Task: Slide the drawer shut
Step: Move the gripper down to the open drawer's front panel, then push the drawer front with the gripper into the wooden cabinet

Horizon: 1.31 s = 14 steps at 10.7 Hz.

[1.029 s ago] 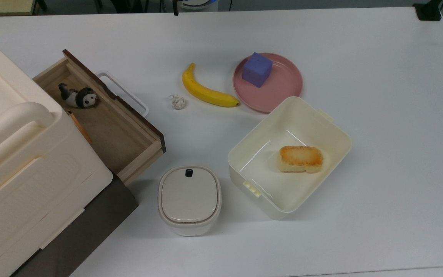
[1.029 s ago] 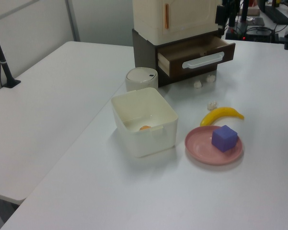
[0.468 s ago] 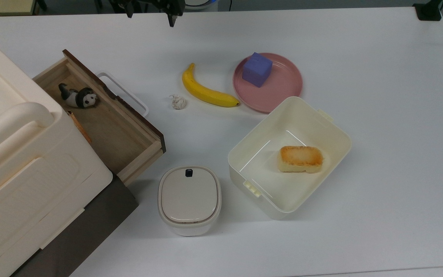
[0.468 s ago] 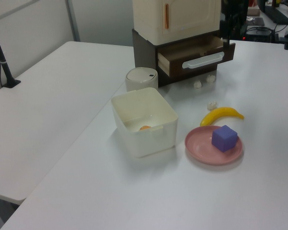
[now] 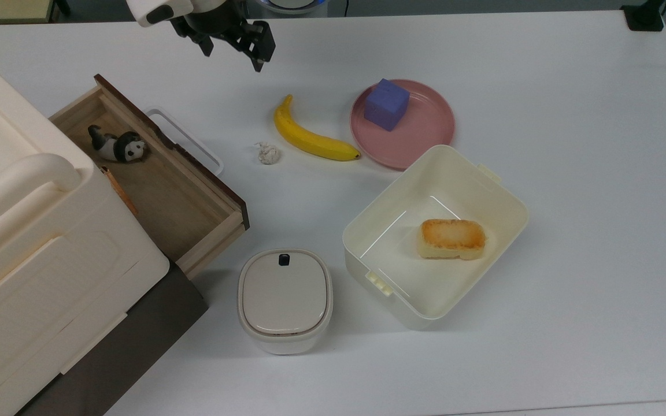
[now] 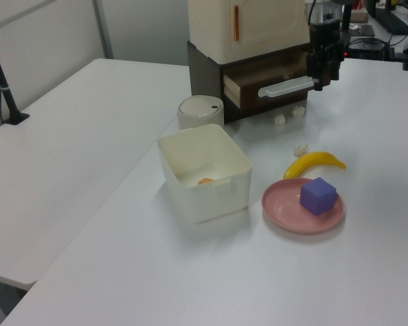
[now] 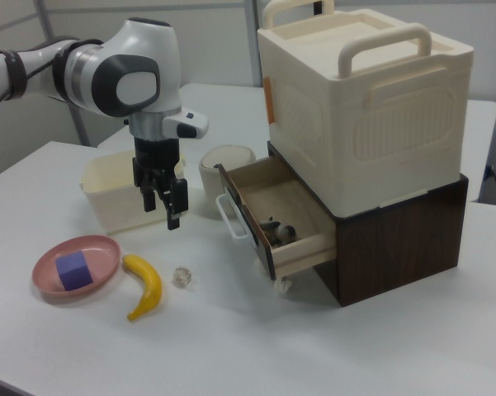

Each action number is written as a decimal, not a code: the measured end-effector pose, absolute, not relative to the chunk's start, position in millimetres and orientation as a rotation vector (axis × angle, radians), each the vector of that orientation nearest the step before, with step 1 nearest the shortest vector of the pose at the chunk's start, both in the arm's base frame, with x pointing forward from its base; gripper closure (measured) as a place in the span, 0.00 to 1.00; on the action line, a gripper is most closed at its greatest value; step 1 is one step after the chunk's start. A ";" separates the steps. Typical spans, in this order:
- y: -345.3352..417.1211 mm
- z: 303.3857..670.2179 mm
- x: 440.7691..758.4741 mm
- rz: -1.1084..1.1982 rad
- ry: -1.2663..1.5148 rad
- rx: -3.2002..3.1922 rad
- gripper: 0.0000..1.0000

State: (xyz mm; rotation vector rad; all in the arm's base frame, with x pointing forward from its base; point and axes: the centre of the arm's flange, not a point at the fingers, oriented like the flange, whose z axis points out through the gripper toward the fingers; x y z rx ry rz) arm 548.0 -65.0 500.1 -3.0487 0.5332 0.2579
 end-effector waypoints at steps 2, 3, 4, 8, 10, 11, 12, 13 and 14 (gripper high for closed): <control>-66.0 492.9 553.3 0.191 0.554 -3.049 0.38; -66.7 485.4 557.3 0.142 0.563 -3.050 0.54; -67.7 475.9 562.6 0.084 0.603 -3.045 0.70; -70.8 436.5 580.9 -0.098 0.795 -2.997 0.99; -72.0 424.1 586.5 -0.179 0.890 -2.959 0.99; -72.3 417.9 588.4 -0.206 0.931 -2.941 0.99; -72.6 411.0 589.2 -0.217 0.964 -2.929 0.99; -73.1 405.0 589.7 -0.219 0.996 -2.932 0.99; -74.3 400.6 592.1 -0.245 1.053 -2.928 0.99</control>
